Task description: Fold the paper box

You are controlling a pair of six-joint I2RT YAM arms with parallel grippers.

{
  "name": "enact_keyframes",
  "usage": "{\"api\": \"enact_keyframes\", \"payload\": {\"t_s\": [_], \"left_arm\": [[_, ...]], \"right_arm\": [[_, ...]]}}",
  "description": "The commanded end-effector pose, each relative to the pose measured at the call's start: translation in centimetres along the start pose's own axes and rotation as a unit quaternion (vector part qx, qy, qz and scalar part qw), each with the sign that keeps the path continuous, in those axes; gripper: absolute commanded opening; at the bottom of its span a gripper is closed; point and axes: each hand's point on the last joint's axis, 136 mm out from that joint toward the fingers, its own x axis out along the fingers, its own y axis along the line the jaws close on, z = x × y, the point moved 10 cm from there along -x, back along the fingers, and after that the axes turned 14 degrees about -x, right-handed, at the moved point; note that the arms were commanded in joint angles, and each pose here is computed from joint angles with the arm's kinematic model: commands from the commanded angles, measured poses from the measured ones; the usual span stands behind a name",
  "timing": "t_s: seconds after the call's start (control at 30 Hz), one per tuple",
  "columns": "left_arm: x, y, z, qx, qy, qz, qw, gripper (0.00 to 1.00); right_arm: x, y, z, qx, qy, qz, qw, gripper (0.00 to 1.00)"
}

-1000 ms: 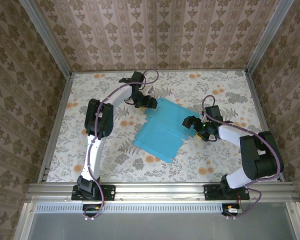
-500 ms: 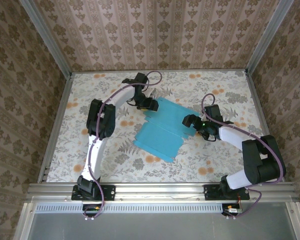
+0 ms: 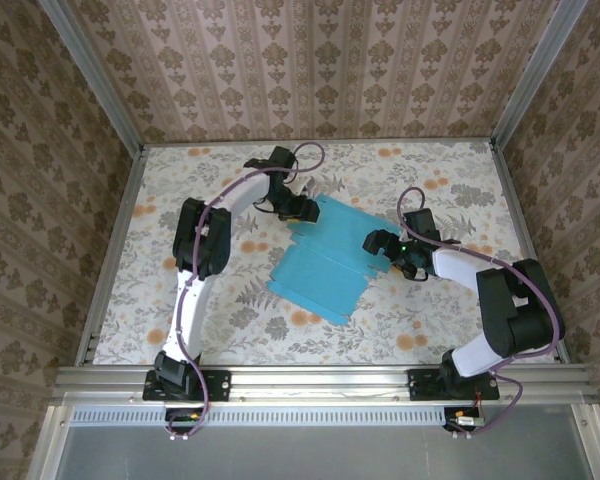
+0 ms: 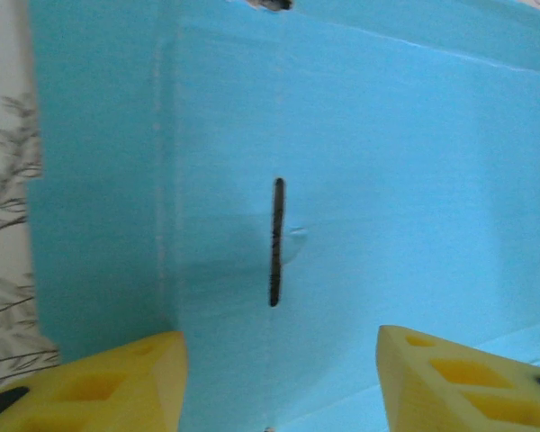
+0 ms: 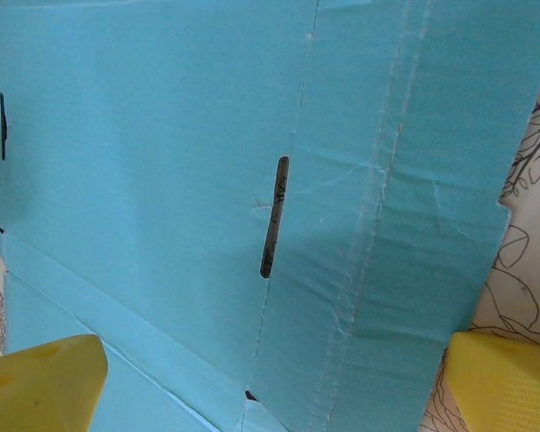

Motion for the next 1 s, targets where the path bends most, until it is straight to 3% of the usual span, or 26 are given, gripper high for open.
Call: {"api": "enact_keyframes", "payload": {"t_s": [0.0,0.13,0.3,0.43,0.73,0.97], "left_arm": [[-1.0,-1.1,-0.4,0.002,0.007,-0.056,0.998,0.55],[-1.4,-1.4,-0.5,0.006,0.012,-0.061,0.998,0.57],[-3.2,-0.6,-0.1,0.020,-0.048,0.053,0.997,0.61],[-4.0,-0.2,0.3,0.025,-0.079,0.107,0.991,0.63],[-4.7,-0.2,0.7,0.022,-0.099,0.080,0.992,0.68],[-4.5,1.0,1.0,0.017,-0.104,0.134,0.985,0.69]], "right_arm": [[0.8,1.0,0.4,-0.011,-0.011,0.024,1.000,0.98],[0.7,1.0,0.3,-0.014,-0.013,0.025,1.000,0.98],[0.2,0.6,0.1,-0.010,-0.013,-0.008,1.000,0.97],[-0.2,0.8,0.3,-0.012,-0.022,-0.003,1.000,0.97],[-0.3,1.6,1.2,-0.020,-0.034,0.029,0.999,0.92],[-0.3,2.0,2.1,-0.023,-0.036,0.016,0.999,0.84]]}}
